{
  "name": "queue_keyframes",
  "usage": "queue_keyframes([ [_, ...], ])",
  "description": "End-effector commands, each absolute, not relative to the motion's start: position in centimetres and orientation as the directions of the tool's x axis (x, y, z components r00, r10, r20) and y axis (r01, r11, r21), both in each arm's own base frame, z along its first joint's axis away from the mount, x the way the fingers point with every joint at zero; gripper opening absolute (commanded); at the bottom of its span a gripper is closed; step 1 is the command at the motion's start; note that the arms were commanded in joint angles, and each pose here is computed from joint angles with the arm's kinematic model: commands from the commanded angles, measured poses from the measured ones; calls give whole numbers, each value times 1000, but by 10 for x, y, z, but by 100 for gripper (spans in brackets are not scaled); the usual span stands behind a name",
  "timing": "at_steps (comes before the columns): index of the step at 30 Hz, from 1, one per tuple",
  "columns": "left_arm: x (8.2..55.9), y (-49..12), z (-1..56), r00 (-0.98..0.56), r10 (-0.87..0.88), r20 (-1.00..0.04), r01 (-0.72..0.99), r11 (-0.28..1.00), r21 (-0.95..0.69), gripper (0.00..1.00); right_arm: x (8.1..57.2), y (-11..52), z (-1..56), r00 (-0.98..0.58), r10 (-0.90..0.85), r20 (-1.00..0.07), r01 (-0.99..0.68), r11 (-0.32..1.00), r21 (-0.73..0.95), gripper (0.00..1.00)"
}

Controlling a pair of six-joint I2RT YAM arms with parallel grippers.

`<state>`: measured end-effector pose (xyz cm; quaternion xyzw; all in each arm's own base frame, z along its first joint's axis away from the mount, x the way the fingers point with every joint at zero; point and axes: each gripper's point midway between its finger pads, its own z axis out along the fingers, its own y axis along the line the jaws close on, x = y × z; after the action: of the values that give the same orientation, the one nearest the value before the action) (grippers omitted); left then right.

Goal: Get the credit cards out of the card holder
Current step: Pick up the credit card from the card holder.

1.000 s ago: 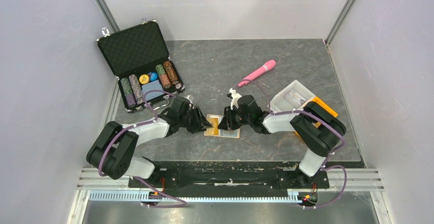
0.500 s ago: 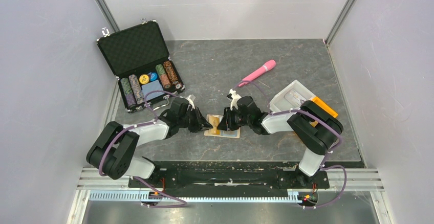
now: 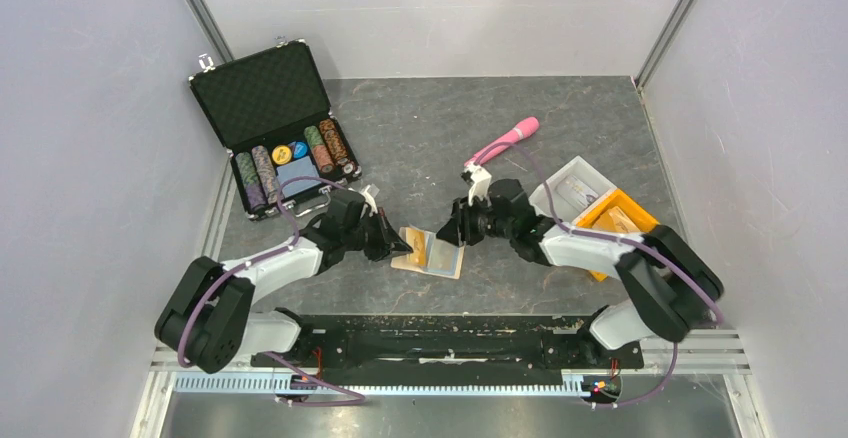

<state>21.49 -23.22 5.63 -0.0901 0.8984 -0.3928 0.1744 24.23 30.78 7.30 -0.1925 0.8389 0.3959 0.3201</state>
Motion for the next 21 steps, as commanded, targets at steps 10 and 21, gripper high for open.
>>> queue_keyframes([
  [10,202,-243,103,-931,-191,-311,138,603,-786,2,236,296,115,-539,-185,-822,-789,452,416,51],
  [21,196,-254,113,-934,-155,-321,199,520,-831,2,239,313,106,-559,-280,-781,-826,271,494,60],
])
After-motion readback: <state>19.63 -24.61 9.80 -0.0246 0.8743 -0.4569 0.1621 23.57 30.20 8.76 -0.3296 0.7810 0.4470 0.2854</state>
